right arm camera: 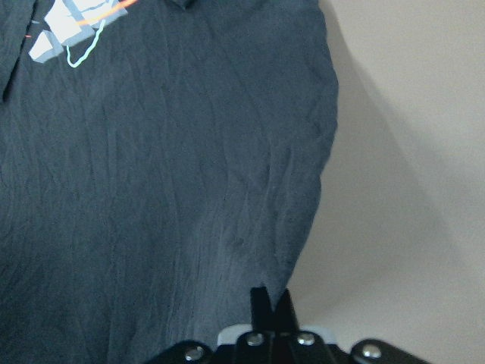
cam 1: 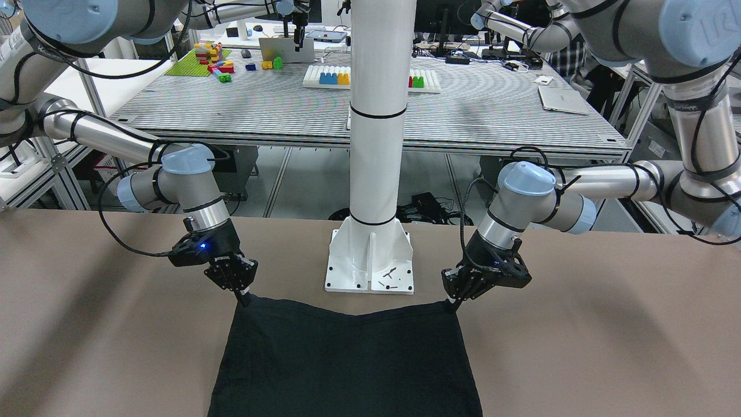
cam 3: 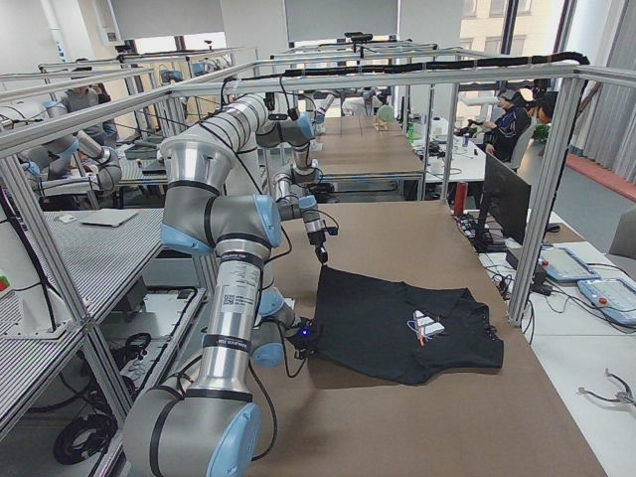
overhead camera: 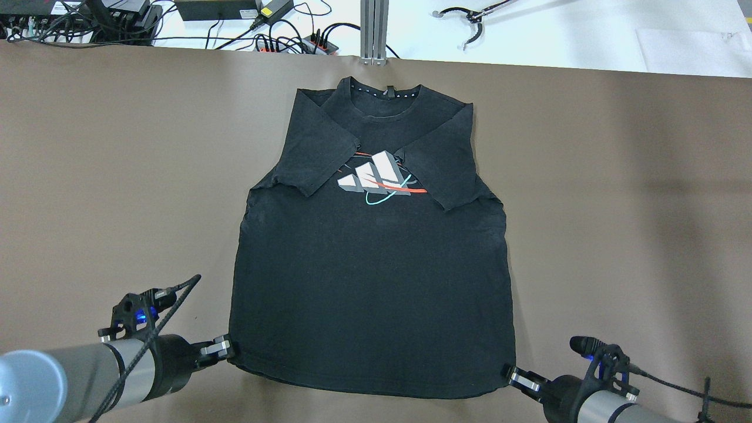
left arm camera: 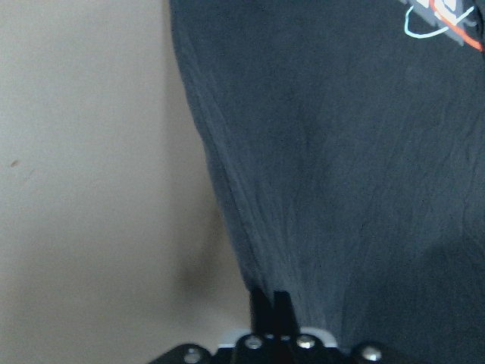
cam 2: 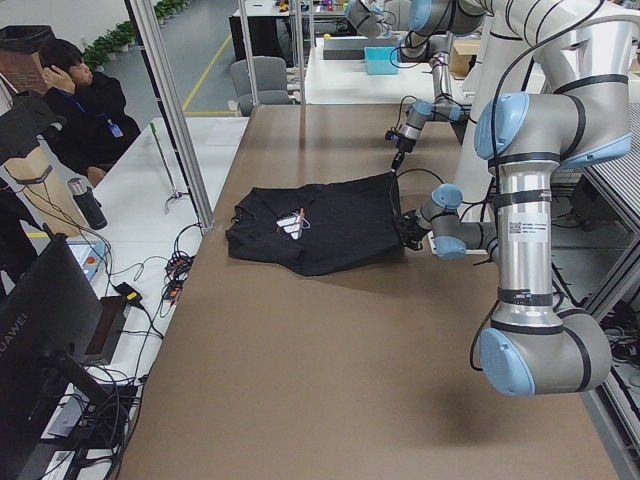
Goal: Fold clothes
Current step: 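Lift the hem with both grippers and fold it toward the collar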
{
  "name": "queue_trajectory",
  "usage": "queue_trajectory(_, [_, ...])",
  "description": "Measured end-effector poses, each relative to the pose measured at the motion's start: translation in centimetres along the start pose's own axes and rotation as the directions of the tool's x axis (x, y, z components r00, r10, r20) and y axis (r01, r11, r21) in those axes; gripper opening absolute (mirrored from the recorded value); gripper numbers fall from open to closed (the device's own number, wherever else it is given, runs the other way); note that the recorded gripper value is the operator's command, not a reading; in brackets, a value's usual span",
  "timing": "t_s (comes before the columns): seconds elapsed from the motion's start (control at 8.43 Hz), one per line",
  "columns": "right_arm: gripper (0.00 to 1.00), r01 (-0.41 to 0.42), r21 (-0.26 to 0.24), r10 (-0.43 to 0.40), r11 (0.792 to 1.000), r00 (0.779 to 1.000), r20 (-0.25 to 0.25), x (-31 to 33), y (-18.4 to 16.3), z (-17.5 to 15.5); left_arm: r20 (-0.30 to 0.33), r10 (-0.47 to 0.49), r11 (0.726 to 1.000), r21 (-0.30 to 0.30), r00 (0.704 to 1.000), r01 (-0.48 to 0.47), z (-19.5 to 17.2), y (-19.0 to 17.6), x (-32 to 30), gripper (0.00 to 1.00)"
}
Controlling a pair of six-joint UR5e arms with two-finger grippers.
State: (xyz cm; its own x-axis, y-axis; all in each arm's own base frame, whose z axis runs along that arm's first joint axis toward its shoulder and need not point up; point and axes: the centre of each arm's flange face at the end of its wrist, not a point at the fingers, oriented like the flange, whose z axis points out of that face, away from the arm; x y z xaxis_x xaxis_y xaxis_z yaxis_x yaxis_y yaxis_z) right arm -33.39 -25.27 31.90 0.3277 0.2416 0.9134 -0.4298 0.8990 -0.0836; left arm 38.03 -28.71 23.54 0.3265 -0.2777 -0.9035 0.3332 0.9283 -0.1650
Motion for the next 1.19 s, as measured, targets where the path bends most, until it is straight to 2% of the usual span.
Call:
queue_trajectory(0.24, [0.0,0.075,-0.042,-0.076,0.996,0.997,-0.018,-2.2,-4.2,-1.6,0.036,0.042,0.997,-0.062,0.998,-0.039,-3.1,-4.5,4.0,0.0])
queue_trajectory(0.36, [0.0,0.114,-0.1,-0.117,0.988,0.993,-0.022,-2.6,-4.6,-2.3,0.038,0.075,0.989,-0.129,0.996,-0.07,-4.6,-5.6,4.8,0.0])
queue_trajectory(0.47, [0.0,0.148,-0.213,-0.153,0.966,0.988,-0.009,-2.7,-3.4,-3.5,0.026,0.104,0.97,-0.222,0.994,-0.096,-6.3,-5.6,4.7,0.0])
queue_trajectory(0.59, [0.0,0.181,-0.332,-0.185,0.926,0.983,0.019,-2.8,-0.8,-5.2,0.008,0.126,0.946,-0.302,0.992,-0.117,-7.8,-4.4,3.8,0.0])
queue_trajectory(0.71, [0.0,0.213,-0.424,-0.213,0.88,0.976,0.049,-2.8,1.9,-7.1,-0.014,0.152,0.917,-0.372,0.988,-0.147,-9.4,-2.0,2.8,0.0])
queue_trajectory(0.83, [0.0,0.236,-0.487,-0.232,0.841,0.97,0.069,-2.7,3.9,-8.8,-0.03,0.175,0.889,-0.424,0.984,-0.171,-11.1,0.3,1.7,0.0])
queue_trajectory(0.95, [0.0,0.246,-0.521,-0.242,0.818,0.967,0.076,-2.6,4.9,-9.8,-0.042,0.189,0.871,-0.455,0.981,-0.187,-12.4,1.8,0.8,0.0])
queue_trajectory(1.07, [0.0,0.244,-0.531,-0.245,0.812,0.967,0.069,-2.4,5.1,-10.2,-0.043,0.195,0.868,-0.458,0.98,-0.193,-13.0,2.3,0.4,0.0])
queue_trajectory(1.19, [0.0,0.225,-0.518,-0.242,0.825,0.97,0.035,-2.1,4.4,-10.1,-0.033,0.197,0.882,-0.431,0.98,-0.191,-12.5,2.0,0.3,0.0])
